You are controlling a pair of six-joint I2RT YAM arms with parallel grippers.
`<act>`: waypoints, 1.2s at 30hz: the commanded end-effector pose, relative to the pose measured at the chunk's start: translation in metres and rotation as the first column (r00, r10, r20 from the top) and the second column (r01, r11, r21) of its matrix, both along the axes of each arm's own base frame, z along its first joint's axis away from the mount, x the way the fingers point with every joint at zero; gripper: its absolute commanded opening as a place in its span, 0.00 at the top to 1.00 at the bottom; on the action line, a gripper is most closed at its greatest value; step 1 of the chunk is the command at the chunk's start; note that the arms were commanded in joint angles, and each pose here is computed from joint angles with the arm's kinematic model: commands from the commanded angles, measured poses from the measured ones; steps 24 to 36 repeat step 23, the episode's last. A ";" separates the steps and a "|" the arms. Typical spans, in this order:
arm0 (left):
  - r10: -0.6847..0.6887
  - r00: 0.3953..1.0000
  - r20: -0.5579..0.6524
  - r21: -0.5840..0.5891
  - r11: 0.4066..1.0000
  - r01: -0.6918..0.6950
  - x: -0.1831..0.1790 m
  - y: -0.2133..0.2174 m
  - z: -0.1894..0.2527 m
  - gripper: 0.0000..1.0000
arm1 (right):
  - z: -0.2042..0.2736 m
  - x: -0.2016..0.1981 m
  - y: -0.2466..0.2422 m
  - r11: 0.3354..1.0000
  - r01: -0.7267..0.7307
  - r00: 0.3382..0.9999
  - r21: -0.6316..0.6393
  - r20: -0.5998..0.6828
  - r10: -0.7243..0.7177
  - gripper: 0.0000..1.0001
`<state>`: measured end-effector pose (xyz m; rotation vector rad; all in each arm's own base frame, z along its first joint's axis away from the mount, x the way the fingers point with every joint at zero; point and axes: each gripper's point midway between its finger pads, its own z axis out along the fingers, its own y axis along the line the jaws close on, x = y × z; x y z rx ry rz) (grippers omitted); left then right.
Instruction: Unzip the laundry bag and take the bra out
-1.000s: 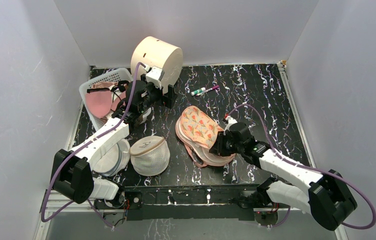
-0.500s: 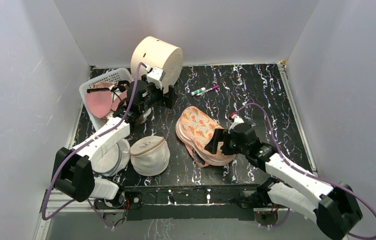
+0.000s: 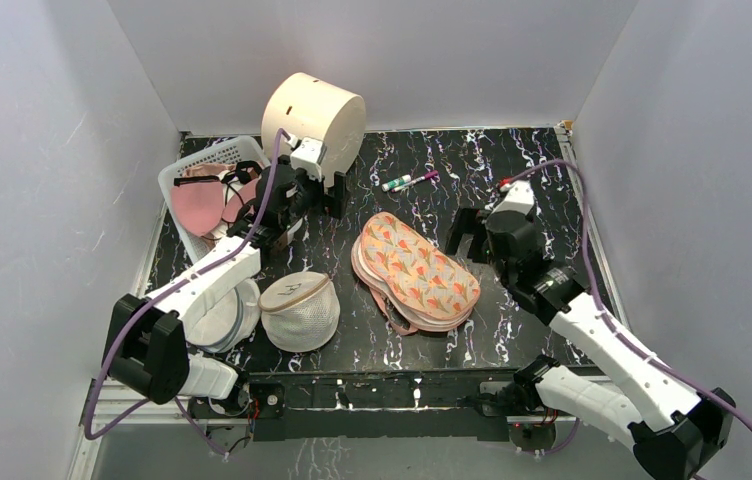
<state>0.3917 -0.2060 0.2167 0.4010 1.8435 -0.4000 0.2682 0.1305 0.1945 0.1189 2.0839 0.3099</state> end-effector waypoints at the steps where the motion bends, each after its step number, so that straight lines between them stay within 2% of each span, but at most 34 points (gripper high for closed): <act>1: 0.116 0.993 0.027 -0.014 0.993 -0.116 0.002 0.025 0.024 0.02 | 0.079 0.018 -0.037 0.983 0.161 0.973 -0.085 0.183 -0.144 0.02; 6: 0.223 0.974 0.031 -0.053 0.974 -0.221 -0.022 0.059 0.071 0.02 | 0.133 0.018 -0.046 0.979 0.194 0.948 -0.063 0.268 -0.170 0.02; 10: 0.256 0.956 0.144 -0.092 0.965 -0.245 -0.061 0.086 0.127 0.02 | 0.163 0.013 -0.049 0.983 0.180 0.935 -0.044 0.319 -0.157 0.02; 15: 0.318 0.922 0.219 -0.078 0.948 -0.309 -0.094 0.118 0.158 0.02 | 0.189 0.008 -0.047 0.990 0.134 0.918 -0.043 0.381 -0.108 0.02; 23: 0.326 0.911 0.251 -0.129 0.944 -0.303 -0.109 0.123 0.183 0.02 | 0.194 0.006 -0.042 0.995 0.096 0.904 -0.022 0.421 -0.078 0.02; 36: 0.326 0.911 0.251 -0.129 0.944 -0.303 -0.109 0.123 0.183 0.02 | 0.194 0.006 -0.042 0.995 0.096 0.904 -0.022 0.421 -0.078 0.02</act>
